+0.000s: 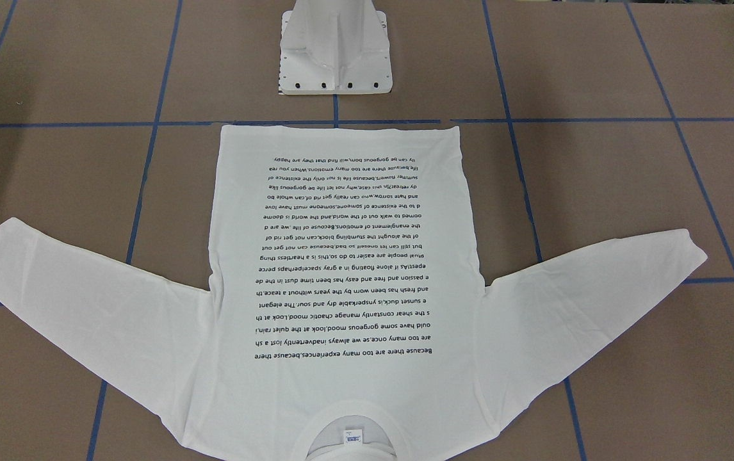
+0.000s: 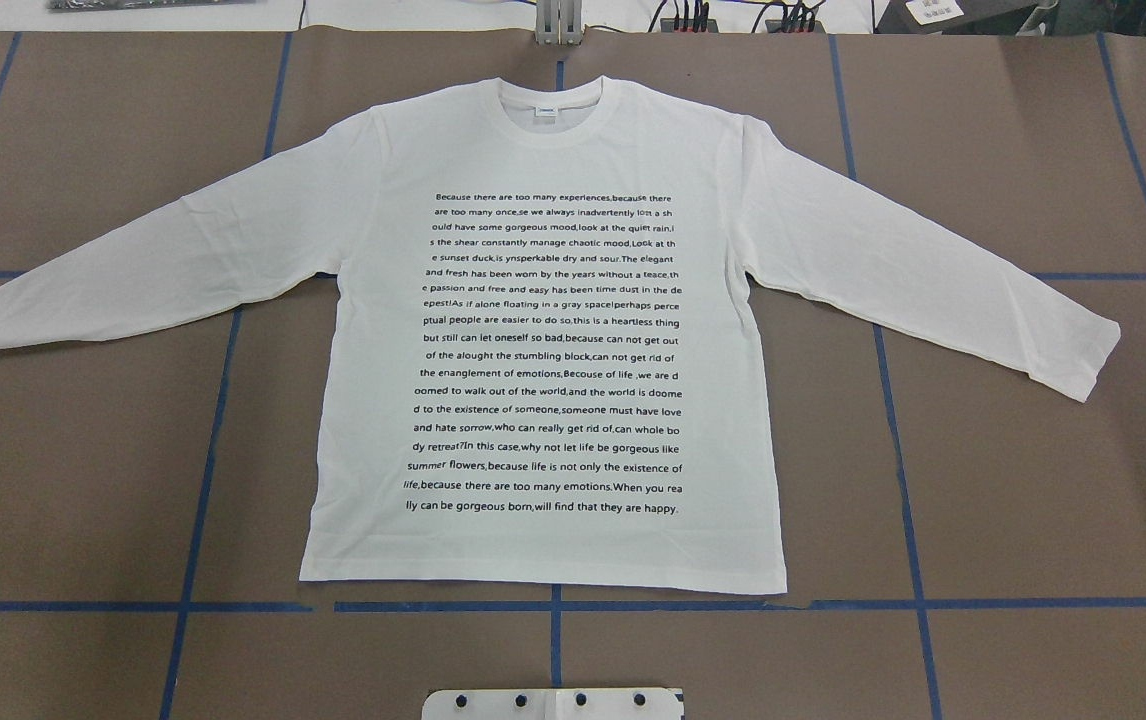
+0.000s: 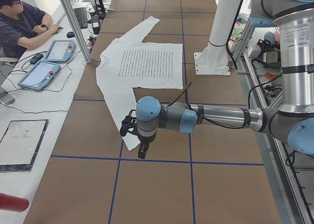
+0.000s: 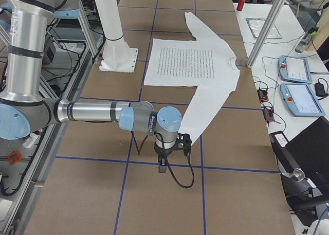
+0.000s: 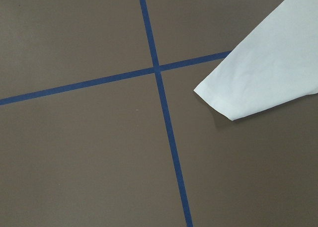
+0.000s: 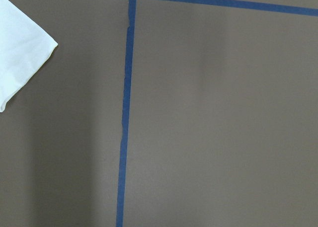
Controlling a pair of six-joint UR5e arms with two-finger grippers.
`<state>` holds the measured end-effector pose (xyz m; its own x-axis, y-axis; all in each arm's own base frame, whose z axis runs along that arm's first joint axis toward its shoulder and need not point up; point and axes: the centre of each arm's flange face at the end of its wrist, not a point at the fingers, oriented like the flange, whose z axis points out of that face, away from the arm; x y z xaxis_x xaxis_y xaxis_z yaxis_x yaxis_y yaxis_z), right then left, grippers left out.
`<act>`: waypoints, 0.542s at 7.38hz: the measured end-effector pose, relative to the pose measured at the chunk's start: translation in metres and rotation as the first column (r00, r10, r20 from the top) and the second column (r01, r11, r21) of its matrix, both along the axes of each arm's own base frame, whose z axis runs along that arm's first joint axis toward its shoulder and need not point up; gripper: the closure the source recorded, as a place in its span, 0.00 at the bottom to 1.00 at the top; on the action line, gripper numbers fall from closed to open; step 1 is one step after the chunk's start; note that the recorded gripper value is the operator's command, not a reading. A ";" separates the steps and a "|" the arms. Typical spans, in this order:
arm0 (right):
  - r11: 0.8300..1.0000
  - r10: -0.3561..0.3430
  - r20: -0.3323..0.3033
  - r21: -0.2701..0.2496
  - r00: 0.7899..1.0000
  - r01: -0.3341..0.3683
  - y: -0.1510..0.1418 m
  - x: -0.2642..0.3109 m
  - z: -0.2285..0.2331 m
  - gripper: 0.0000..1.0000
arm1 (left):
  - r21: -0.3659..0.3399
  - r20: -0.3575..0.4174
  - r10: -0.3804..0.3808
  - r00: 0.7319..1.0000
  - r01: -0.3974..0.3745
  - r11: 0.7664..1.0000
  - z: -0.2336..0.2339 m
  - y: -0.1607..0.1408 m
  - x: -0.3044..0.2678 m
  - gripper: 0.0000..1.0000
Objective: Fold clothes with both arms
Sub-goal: 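Move the right gripper down to the sleeve cuff nearest it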
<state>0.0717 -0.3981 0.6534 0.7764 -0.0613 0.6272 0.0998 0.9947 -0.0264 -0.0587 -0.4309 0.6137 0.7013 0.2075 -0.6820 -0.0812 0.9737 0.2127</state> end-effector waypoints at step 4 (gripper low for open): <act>0.992 -0.010 0.022 0.122 1.000 0.008 -0.021 -0.011 -0.036 0.00 | 0.054 -0.007 -0.001 1.000 0.001 0.999 -0.027 -0.008 0.002 0.00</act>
